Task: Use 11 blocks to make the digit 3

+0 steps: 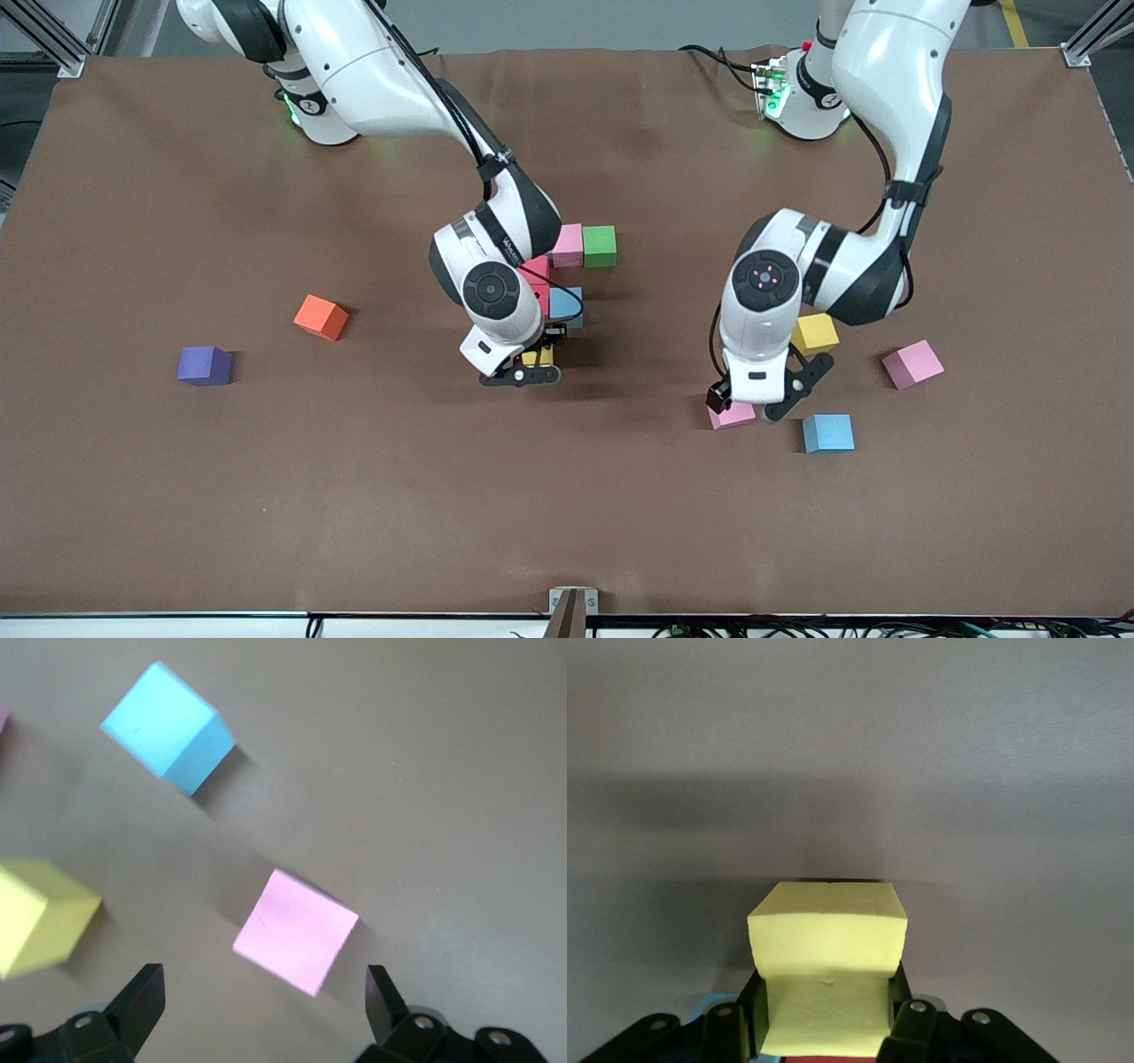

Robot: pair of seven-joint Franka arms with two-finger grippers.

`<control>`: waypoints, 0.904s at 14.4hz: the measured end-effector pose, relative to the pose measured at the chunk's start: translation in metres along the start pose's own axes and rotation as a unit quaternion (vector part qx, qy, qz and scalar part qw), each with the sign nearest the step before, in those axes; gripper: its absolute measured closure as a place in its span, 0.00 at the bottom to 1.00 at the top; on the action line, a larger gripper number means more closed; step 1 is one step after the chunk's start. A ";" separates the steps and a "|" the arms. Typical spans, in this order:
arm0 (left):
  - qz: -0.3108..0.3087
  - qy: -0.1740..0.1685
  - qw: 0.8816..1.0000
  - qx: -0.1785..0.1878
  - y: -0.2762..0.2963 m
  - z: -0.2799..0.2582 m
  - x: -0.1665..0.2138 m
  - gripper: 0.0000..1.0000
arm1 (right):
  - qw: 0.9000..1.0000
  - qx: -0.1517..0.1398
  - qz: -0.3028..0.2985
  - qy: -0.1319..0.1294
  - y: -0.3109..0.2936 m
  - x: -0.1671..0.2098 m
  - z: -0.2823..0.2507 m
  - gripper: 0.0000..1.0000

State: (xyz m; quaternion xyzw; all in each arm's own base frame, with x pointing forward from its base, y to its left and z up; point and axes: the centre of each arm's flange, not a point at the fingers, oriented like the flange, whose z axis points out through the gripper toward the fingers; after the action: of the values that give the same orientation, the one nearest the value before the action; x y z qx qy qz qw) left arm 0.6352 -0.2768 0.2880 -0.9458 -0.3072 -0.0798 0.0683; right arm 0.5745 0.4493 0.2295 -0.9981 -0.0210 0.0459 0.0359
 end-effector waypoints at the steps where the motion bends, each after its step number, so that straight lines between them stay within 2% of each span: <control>1: 0.037 -0.002 0.999 0.001 0.002 0.012 0.006 0.00 | 1.000 0.002 0.000 0.003 0.000 -0.002 0.007 0.45; 4: 0.122 -0.012 0.992 -0.014 0.003 0.043 0.025 0.00 | 1.000 0.003 -0.001 0.005 -0.001 -0.003 0.008 0.45; 7: 0.172 -0.040 0.983 -0.038 -0.004 0.056 0.040 0.00 | 1.000 0.003 -0.001 0.005 -0.001 -0.003 0.008 0.45; 13: 0.207 -0.049 0.976 -0.050 0.004 0.071 0.027 0.00 | 1.000 0.002 -0.001 0.003 0.000 -0.004 0.009 0.45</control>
State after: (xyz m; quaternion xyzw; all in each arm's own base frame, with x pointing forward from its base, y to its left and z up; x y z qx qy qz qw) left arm 0.6671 -0.2519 0.2232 -0.9938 -0.1036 -0.0328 0.0213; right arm 0.5696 0.4502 0.2212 -0.9981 -0.0215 0.0427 0.0384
